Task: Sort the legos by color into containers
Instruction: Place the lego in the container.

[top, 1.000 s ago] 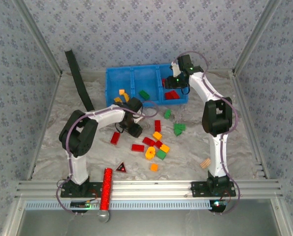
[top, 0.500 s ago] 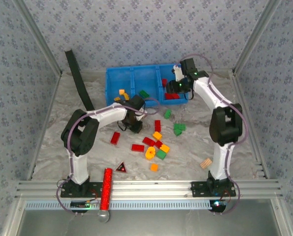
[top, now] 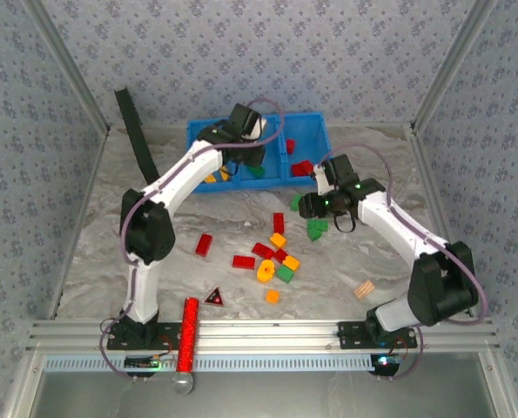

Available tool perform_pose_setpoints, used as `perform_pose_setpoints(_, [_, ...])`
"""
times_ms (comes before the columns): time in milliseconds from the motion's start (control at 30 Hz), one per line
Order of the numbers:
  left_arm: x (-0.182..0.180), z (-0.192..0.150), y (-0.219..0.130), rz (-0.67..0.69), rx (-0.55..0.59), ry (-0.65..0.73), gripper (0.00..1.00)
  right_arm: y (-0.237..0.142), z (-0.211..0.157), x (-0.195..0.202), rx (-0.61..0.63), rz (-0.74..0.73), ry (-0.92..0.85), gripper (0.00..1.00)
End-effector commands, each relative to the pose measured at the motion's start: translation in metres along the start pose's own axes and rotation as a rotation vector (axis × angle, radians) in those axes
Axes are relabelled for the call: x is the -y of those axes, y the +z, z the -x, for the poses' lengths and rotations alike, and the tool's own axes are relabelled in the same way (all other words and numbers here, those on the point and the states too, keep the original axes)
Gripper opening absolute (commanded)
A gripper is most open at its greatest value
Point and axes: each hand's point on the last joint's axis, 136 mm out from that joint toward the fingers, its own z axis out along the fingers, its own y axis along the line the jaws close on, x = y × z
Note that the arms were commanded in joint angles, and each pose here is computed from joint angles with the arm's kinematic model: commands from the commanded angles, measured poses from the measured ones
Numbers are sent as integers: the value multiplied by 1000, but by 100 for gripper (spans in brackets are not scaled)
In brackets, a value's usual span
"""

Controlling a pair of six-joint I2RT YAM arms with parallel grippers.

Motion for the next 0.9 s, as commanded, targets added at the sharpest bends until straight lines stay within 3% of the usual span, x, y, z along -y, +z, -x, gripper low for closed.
perform_pose_setpoints(0, [-12, -4, 32, 61, -64, -39, 18, -12, -9, -6, 27, -5, 42, 57])
perform_pose_setpoints(333, [-50, -7, 101, 116, -130, -127, 21, -23, -19, -34, 36, 1, 44, 65])
perform_pose_setpoints(733, [-42, -31, 115, 61, -198, -122, 22, 17, 5, -49, 35, 21, 15, 70])
perform_pose_setpoints(867, [-39, -39, 116, 52, -213, -123, 29, 31, 14, -54, 23, 30, -3, 70])
